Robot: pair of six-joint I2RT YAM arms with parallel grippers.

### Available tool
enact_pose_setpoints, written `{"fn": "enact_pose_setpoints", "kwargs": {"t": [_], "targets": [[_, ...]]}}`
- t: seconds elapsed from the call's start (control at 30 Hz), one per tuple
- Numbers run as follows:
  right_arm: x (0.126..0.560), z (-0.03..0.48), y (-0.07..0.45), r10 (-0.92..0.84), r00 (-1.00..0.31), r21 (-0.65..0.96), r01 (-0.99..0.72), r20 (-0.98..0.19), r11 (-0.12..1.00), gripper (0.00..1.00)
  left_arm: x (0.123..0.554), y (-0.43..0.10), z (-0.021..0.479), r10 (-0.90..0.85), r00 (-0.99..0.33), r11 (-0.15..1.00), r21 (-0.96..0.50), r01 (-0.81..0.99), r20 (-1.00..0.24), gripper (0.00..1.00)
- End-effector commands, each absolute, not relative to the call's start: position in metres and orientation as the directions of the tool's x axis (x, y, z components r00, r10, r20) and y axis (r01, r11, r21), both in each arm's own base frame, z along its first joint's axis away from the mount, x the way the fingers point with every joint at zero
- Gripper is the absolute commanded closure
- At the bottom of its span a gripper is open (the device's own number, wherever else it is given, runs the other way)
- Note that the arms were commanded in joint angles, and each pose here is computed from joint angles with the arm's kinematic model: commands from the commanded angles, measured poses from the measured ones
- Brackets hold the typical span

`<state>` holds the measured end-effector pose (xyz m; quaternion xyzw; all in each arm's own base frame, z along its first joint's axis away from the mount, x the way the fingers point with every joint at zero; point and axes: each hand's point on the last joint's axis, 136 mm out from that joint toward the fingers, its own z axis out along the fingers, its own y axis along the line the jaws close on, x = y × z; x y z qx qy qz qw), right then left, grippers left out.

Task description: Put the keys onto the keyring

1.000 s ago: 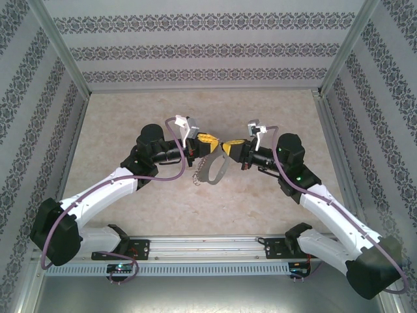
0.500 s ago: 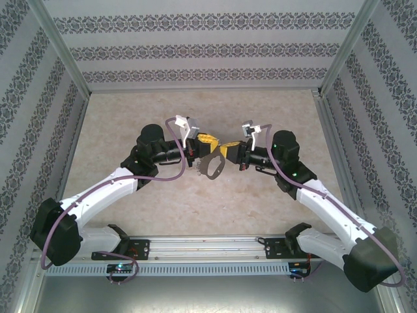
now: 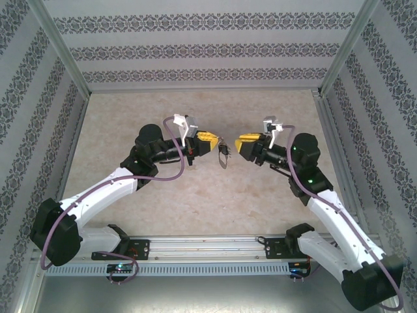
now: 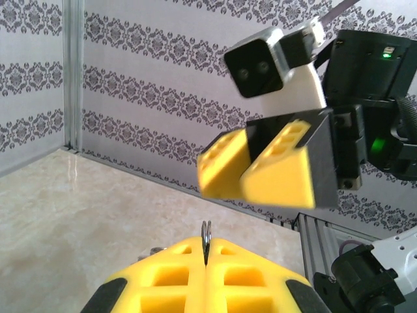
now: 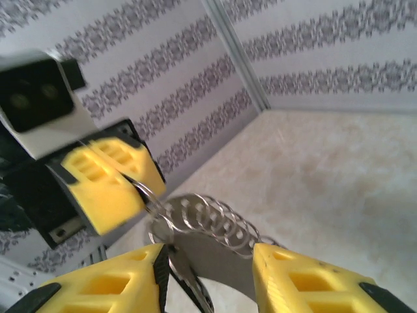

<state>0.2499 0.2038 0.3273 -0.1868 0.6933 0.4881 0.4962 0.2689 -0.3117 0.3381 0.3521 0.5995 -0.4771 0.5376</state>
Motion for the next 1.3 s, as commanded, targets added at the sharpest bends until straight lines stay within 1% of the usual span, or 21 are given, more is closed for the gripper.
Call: {"fn": "enact_pose_setpoints", "kwargs": {"t": [0.0, 0.27, 0.63, 0.87, 1.1, 1.2, 1.27], "targets": [[0.256, 0.346, 0.2, 0.287, -0.378, 0.473, -0.753, -0.88, 0.457, 0.6, 0.263, -0.314, 0.358, -0.152, -0.128, 0.251, -0.164, 0.954, -0.98, 1.0], [0.26, 0.365, 0.222, 0.309, -0.36, 0.459, -0.812, -0.88, 0.361, 0.61, 0.267, -0.323, 0.358, -0.206, -0.178, 0.187, -0.217, 0.958, -0.962, 1.0], [0.257, 0.355, 0.232, 0.288, -0.384, 0.467, -0.821, -0.877, 0.328, 0.64, 0.269, -0.324, 0.361, -0.233, -0.19, 0.172, -0.233, 0.957, -0.954, 1.0], [0.256, 0.353, 0.241, 0.271, -0.412, 0.48, -0.833, -0.87, 0.274, 0.66, 0.269, -0.325, 0.362, -0.231, -0.196, 0.166, -0.237, 0.957, -0.953, 1.0], [0.253, 0.353, 0.244, 0.261, -0.413, 0.476, -0.84, -0.872, 0.259, 0.77, 0.269, -0.325, 0.361, -0.23, -0.199, 0.167, -0.24, 0.956, -0.953, 1.0], [0.249, 0.353, 0.245, 0.25, -0.417, 0.473, -0.848, -0.874, 0.24, 0.79, 0.269, -0.325, 0.362, -0.233, -0.194, 0.171, -0.237, 0.956, -0.953, 1.0], [0.248, 0.352, 0.246, 0.244, -0.421, 0.474, -0.849, -0.874, 0.234, 0.86, 0.269, -0.325, 0.362, -0.233, -0.194, 0.172, -0.237, 0.956, -0.953, 1.0]]}}
